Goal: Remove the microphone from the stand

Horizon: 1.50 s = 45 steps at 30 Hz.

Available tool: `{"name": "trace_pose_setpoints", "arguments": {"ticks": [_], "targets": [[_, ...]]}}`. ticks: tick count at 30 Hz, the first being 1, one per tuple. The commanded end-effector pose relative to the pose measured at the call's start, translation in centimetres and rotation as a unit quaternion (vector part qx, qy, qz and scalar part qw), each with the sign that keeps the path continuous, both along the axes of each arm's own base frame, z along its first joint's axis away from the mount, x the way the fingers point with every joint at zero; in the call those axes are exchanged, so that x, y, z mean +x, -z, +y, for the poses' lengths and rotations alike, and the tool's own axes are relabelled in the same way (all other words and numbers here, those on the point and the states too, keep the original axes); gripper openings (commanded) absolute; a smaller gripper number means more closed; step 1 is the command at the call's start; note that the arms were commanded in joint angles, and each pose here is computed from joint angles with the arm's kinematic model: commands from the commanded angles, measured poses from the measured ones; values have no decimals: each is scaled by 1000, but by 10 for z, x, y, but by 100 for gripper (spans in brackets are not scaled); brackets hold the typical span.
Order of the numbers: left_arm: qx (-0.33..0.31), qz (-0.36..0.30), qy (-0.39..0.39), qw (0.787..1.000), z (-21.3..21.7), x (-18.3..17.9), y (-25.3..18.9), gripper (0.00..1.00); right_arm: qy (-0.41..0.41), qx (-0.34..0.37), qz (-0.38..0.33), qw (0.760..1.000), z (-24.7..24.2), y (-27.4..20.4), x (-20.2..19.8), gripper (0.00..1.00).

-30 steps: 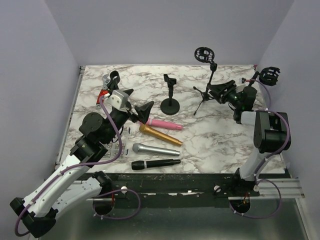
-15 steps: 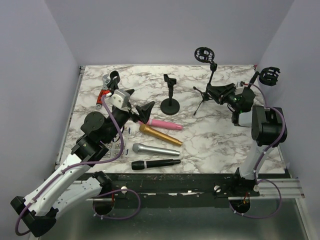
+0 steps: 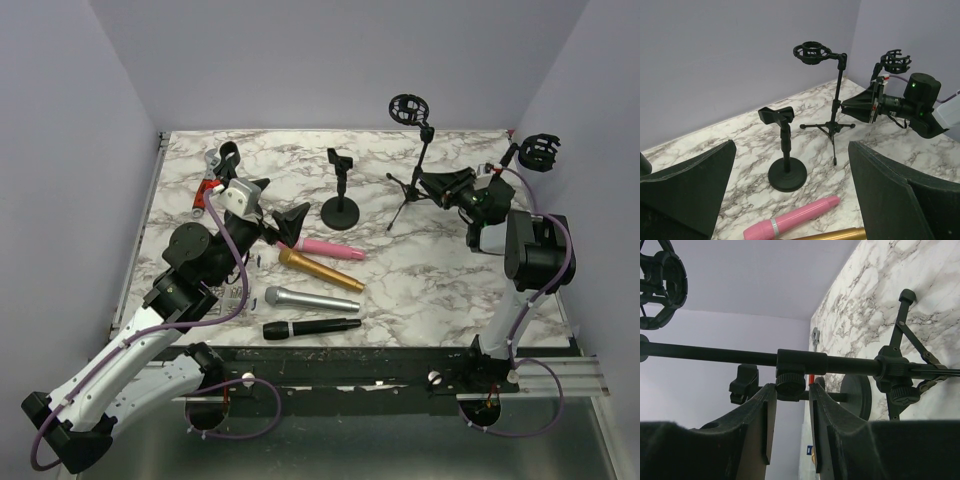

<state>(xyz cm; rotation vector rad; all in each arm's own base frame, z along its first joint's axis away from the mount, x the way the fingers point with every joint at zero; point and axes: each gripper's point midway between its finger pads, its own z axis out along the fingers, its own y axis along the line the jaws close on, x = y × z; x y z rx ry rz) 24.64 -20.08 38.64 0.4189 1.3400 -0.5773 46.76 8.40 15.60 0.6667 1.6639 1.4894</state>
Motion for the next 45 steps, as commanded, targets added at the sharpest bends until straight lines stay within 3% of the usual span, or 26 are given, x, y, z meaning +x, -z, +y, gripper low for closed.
{"name": "trace_pose_setpoints", "arguments": {"ticks": [1, 6, 12, 21, 26, 33, 37, 45], "targets": [[-13, -12, 17, 1000, -3, -6, -17, 98, -15, -4, -16, 1000, 0, -1, 4, 38], [-11, -11, 17, 1000, -4, -6, -17, 99, -20, -9, -20, 1000, 0, -1, 7, 30], [-11, -10, 15, 1000, -4, -5, -16, 98, -21, -53, -26, 998, 1, 7, 1, 1], [-10, -6, 19, 1000, -6, -4, -14, 99, 20, -212, -28, 977, -12, 21, -14, 1], [-10, -3, 21, 1000, -7, -4, -13, 98, 66, -354, -34, 932, -21, 23, -18, 1], [-9, -1, 20, 1000, -8, -3, -12, 99, 121, -531, -71, 836, -10, 8, -28, 1], [-6, 0, 16, 1000, -8, -1, -10, 99, 162, -581, -88, 792, -14, -8, -36, 0], [-7, -1, 16, 1000, -7, -2, -11, 98, 194, -638, -103, 738, -19, -20, -48, 1]]}}
